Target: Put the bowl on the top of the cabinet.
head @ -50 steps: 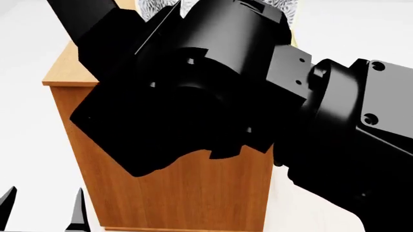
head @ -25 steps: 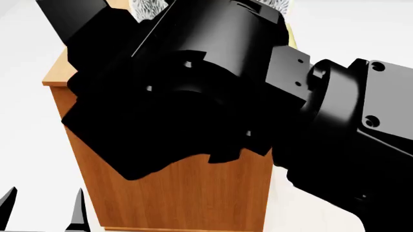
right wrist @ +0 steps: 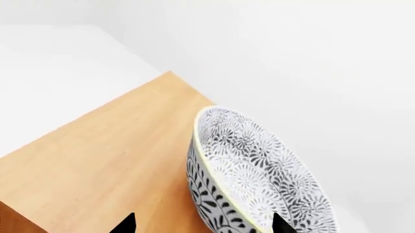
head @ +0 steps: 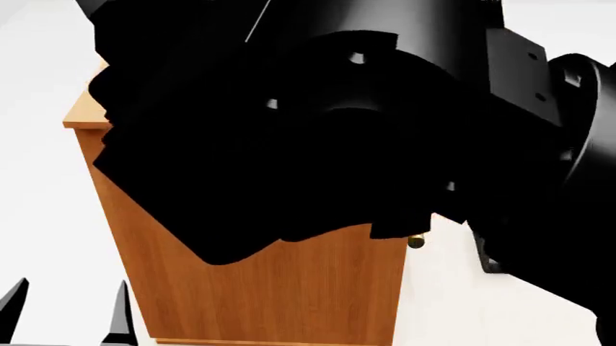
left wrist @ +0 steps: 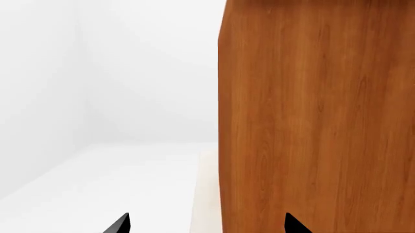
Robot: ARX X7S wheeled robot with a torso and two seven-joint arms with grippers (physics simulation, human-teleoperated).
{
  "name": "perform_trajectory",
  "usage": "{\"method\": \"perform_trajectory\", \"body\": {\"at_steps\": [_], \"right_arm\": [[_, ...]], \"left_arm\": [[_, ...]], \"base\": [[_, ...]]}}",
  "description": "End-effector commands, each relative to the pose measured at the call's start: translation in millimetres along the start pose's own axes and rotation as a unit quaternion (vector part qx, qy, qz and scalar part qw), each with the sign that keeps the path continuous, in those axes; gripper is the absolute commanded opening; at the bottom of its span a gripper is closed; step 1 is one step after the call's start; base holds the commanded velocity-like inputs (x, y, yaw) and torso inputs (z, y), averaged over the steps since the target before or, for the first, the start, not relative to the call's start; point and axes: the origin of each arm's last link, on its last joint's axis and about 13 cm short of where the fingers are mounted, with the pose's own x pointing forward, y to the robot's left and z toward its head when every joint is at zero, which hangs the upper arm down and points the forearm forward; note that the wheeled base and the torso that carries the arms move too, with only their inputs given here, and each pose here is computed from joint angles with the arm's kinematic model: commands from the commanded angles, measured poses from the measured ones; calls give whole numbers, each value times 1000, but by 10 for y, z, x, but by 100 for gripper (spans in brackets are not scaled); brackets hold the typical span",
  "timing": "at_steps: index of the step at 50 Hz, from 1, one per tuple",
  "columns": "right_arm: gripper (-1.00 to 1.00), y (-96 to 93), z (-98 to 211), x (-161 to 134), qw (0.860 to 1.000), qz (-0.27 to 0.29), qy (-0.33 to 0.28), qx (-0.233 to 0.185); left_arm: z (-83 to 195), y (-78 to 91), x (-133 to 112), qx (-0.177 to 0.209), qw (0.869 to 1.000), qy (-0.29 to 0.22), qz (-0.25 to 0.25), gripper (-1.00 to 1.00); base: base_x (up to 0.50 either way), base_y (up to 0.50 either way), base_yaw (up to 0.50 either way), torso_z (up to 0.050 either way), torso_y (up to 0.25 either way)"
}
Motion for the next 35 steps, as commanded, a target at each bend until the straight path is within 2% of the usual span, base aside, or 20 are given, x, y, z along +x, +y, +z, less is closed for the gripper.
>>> {"method": "perform_trajectory", "body": {"at_steps": [1, 9, 19, 26, 35], "right_arm": [[100, -137, 91, -224, 999, -14, -31, 0], [100, -242, 159, -397, 998, -24, -54, 5], [100, -543, 122, -678, 993, -85, -82, 30], [100, -739, -56, -936, 988, -116, -97, 37], [100, -768, -460, -1019, 984, -134, -101, 53]], "left_arm": [[7, -12, -1, 2, 1000, -1, -1, 100], [8, -14, -7, 1, 1000, -1, -2, 100], [23, -14, -10, 3, 1000, -3, -2, 100], [51, -31, 0, 5, 1000, -6, -3, 100], [59, -31, 0, 6, 1000, -8, -3, 100]], "base": [[0, 0, 0, 0, 0], [0, 0, 0, 0, 0], [0, 0, 0, 0, 0], [0, 0, 0, 0, 0], [0, 0, 0, 0, 0]]}}
